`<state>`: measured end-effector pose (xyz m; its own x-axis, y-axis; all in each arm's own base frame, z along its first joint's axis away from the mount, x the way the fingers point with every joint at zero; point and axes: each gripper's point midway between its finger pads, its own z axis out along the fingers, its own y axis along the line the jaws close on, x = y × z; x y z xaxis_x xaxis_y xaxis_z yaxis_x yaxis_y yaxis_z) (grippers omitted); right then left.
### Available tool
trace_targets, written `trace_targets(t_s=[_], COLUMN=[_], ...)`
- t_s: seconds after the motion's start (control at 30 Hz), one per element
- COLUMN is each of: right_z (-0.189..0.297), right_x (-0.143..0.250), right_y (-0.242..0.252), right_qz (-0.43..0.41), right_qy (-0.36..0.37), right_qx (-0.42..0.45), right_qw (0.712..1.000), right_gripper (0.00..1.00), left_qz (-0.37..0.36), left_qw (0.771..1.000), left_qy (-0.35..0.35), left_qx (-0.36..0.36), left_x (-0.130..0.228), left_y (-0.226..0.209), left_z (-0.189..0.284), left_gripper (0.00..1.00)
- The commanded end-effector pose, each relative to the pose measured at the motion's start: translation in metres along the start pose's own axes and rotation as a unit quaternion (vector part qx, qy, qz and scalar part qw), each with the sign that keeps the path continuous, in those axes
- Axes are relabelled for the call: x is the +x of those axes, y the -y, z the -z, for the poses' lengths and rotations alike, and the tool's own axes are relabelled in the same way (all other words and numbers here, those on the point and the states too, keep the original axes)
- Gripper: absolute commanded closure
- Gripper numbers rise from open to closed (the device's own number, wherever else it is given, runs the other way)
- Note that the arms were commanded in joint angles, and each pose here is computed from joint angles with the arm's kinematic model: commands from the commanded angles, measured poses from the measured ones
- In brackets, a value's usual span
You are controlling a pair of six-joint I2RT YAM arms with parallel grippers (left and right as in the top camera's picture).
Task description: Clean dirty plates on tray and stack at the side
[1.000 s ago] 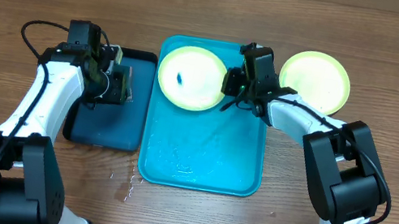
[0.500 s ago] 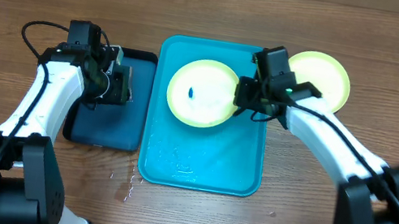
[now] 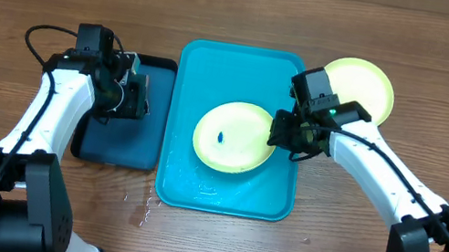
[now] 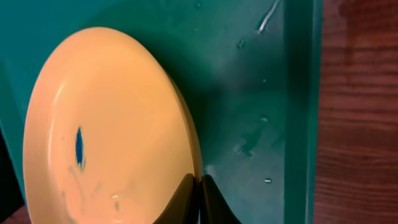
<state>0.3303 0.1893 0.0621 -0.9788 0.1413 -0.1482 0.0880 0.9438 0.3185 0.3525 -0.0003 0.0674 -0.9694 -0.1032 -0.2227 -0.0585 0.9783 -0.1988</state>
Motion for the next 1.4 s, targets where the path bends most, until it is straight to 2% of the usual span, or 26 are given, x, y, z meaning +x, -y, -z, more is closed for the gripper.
trace_targets(t_s=[0.0,0.23,0.27,0.3,0.33,0.4,0.53,0.7,0.77,0.9,1.1,1.2,1.23,1.37], right_z=[-0.004,-0.009,-0.010,-0.012,-0.013,-0.015,-0.020,-0.026,-0.030,-0.036,-0.040,-0.040,-0.040,-0.040], right_x=[0.004,0.007,0.009,0.010,0.013,0.017,0.025,0.032,0.034,0.035,0.038,0.034,0.033,0.033], right_y=[0.003,0.008,0.009,0.011,0.013,0.016,0.022,0.028,0.031,0.033,0.035,0.033,0.032,0.032], right_qz=[-0.050,-0.047,-0.047,-0.048,-0.048,-0.050,-0.052,-0.053,-0.053,-0.051,-0.051,-0.049,-0.049,-0.049], right_qy=[-0.004,-0.003,-0.006,-0.008,-0.011,-0.016,-0.025,-0.030,-0.029,-0.023,-0.022,-0.015,-0.013,-0.013], right_qx=[0.001,0.006,0.008,0.010,0.012,0.016,0.022,0.025,0.025,0.020,0.019,0.014,0.013,0.013], right_qw=[0.999,0.999,0.999,0.999,0.999,0.999,0.998,0.998,0.998,0.998,0.998,0.999,0.999,0.999], right_gripper=[0.96,0.62,0.54,0.37,0.30,0.29,0.38,0.44,0.51,0.79,0.83,0.95,0.96,0.96], left_qz=[0.000,0.001,0.001,0.001,0.001,0.001,0.001,0.001,0.001,0.001,0.001,0.001,0.001,0.001], left_qw=[1.000,1.000,1.000,1.000,1.000,1.000,1.000,1.000,1.000,1.000,1.000,1.000,1.000,1.000], left_qy=[-0.007,-0.007,-0.007,-0.007,-0.008,-0.009,-0.008,-0.009,-0.009,-0.009,-0.008,-0.008,-0.007,-0.009], left_qx=[0.014,0.014,0.014,0.014,0.014,0.014,0.014,0.014,0.014,0.014,0.014,0.014,0.014,0.013], left_x=[0.002,0.002,0.002,0.002,0.003,0.003,0.003,0.003,0.003,0.003,0.003,0.003,0.002,0.003], left_y=[0.007,0.007,0.007,0.007,0.007,0.007,0.007,0.007,0.007,0.007,0.007,0.007,0.007,0.007], left_z=[-0.003,-0.003,-0.003,-0.003,-0.003,-0.003,-0.003,-0.003,-0.003,-0.003,-0.003,-0.003,-0.003,-0.003], left_gripper=[0.44,0.44,0.44,0.44,0.44,0.44,0.44,0.44,0.44,0.44,0.41,0.40,0.39,0.40])
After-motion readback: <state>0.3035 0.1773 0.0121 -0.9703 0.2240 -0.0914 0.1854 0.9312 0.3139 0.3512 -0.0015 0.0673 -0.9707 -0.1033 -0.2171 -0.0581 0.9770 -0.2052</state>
